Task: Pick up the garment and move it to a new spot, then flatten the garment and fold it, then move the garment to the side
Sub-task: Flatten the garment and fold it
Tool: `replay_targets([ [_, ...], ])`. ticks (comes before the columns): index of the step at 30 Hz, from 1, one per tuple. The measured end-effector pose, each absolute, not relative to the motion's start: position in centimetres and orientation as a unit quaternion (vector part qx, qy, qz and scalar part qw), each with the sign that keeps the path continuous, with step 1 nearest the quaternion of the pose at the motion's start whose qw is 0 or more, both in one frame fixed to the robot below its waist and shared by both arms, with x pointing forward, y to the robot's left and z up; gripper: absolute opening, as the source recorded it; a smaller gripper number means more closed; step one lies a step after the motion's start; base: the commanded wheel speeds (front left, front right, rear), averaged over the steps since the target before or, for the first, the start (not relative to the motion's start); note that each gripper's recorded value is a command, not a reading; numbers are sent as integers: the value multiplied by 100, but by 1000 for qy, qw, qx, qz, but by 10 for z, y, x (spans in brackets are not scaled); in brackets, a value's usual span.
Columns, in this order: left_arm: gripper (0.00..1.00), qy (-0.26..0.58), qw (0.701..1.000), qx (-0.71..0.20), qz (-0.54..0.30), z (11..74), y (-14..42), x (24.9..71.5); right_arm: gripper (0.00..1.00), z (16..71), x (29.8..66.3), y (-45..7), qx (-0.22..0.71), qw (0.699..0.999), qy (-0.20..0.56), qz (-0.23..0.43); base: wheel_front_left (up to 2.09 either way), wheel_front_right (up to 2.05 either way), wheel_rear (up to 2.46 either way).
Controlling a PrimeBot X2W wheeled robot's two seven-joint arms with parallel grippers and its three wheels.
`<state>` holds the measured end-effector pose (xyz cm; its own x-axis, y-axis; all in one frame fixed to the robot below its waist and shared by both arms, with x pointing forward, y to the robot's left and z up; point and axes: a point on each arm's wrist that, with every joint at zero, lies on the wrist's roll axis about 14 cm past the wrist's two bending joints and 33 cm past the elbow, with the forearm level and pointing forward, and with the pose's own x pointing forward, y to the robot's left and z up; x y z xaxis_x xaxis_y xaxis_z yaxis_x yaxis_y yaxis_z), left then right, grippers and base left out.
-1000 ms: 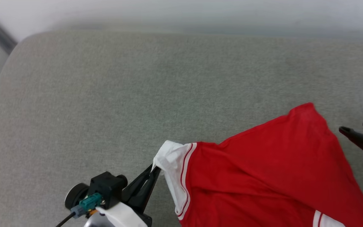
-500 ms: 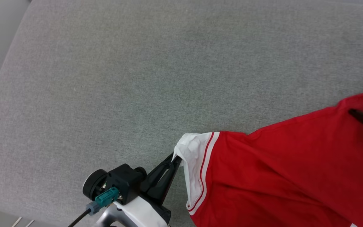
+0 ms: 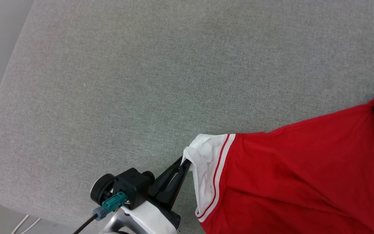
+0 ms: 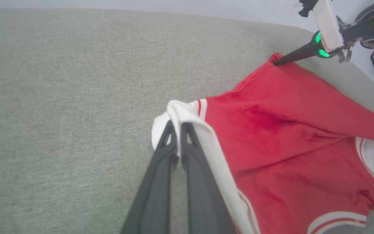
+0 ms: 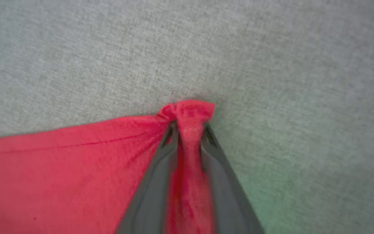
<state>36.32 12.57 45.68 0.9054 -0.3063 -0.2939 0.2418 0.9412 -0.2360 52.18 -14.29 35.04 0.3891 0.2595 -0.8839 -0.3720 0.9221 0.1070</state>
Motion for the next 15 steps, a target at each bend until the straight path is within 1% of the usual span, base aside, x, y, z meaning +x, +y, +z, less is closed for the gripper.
replay_targets([
  [3, 0, 157, 973, -92, -143, 462, 127, 364, 0, 356, 519, -141, -50, 837, 510, 193, 0, 0, 0],
  [8, 0, 126, 978, -78, -149, 481, 131, 367, 0, 378, 516, -145, -37, 853, 484, 192, 0, 0, 0],
  [11, 0, 101, 981, -67, -153, 498, 134, 368, 0, 404, 517, -149, -40, 872, 450, 191, 0, 0, 0],
  [15, 0, 51, 985, -58, -151, 531, 141, 372, 0, 453, 520, -158, -31, 903, 385, 185, 0, 0, 0],
])
